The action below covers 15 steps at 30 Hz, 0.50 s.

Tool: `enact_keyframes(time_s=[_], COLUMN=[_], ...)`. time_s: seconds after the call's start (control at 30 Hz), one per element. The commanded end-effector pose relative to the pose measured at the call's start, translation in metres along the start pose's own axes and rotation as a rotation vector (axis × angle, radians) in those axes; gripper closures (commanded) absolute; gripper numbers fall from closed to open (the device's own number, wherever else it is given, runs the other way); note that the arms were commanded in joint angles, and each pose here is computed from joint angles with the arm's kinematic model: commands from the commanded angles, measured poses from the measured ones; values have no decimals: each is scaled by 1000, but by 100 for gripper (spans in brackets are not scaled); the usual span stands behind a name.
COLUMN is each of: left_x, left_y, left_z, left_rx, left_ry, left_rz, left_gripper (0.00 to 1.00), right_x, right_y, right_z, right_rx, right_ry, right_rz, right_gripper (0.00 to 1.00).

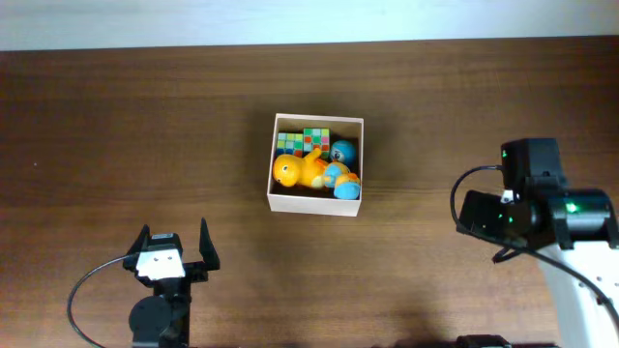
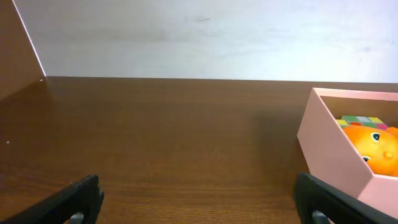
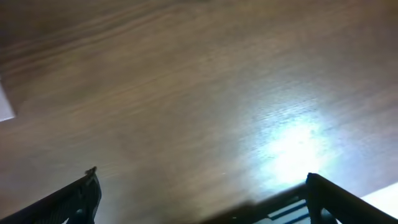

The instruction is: Pack container

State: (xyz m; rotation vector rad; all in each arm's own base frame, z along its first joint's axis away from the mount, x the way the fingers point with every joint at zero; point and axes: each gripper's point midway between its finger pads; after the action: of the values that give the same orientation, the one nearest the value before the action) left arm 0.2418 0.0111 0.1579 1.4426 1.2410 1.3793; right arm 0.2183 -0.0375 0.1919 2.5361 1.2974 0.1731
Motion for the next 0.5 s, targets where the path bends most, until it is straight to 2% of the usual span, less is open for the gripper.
enact_keyframes(time_s=[0.0, 0.13, 0.27, 0.47], left_x=[3, 3, 3, 3], left_y=[-1, -1, -1, -1], left_z=[0, 0, 0, 0], left_rx=[-3, -3, -3, -3], left_ry=[14, 14, 14, 14], left_rz=[-11, -11, -11, -11], left_gripper=[1, 1, 1, 1], right_x=[7, 15, 36, 87], right_y=[-4, 3, 19, 58], right_z=[7, 9, 7, -13], right_rx=[57, 42, -18, -192], right_ry=[22, 48, 149, 395], right_rz=[36, 46, 43, -138], right_gripper=[1, 1, 1, 1])
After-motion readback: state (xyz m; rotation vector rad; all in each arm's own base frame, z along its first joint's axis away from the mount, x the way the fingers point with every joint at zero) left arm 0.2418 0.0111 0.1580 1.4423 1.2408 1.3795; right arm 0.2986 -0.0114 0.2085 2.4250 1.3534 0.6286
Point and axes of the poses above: each gripper's point midway between its finger pads, its own z axis out along the fingers, its own x axis along the line the jaws close on, y = z × x, and after that the axes turned 14 degrees about z, right-handed
